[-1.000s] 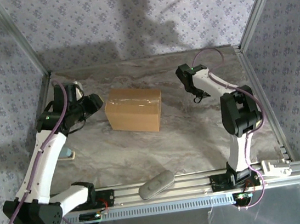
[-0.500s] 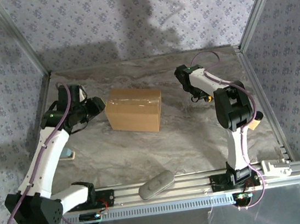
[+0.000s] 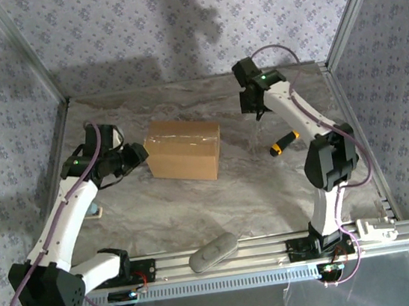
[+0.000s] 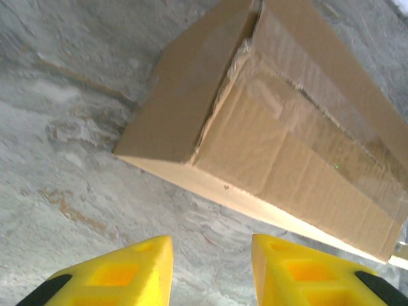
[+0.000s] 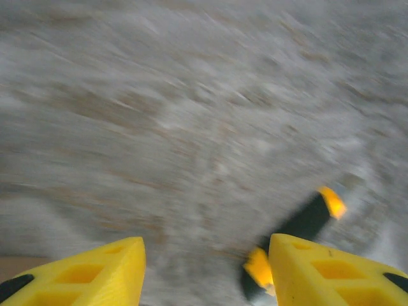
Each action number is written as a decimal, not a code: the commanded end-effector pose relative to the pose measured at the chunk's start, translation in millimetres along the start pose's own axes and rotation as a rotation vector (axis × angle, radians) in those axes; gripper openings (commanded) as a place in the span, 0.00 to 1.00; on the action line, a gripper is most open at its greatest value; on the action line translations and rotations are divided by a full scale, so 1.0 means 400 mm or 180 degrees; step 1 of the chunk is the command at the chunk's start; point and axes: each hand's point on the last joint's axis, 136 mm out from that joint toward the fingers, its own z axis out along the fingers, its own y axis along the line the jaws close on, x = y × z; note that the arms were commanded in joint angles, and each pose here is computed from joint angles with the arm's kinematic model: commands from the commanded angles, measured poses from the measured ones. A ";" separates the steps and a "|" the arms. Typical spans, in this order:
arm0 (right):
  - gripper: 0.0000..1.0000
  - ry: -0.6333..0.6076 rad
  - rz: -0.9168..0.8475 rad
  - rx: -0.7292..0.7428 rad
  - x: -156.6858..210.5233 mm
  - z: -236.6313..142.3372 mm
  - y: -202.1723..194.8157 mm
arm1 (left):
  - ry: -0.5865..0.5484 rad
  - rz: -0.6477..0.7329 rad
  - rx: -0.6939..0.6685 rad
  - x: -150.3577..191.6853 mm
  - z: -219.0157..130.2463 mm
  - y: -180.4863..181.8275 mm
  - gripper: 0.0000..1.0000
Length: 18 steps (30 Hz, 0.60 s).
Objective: Unpack the express box
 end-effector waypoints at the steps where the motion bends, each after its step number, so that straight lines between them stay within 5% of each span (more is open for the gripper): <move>1: 0.59 -0.0239 0.0058 -0.1355 -0.087 -0.071 0.163 | 0.0172 0.0006 0.0248 0.044 0.000 -0.040 0.37; 7: 0.62 -0.0122 -0.0018 -0.2319 -0.101 -0.085 0.335 | 0.0142 0.0006 0.0452 0.046 0.033 -0.087 0.38; 18: 0.60 0.0114 -0.0172 -0.2544 0.001 -0.084 0.435 | 0.0028 0.0071 0.0545 -0.002 0.076 -0.129 0.42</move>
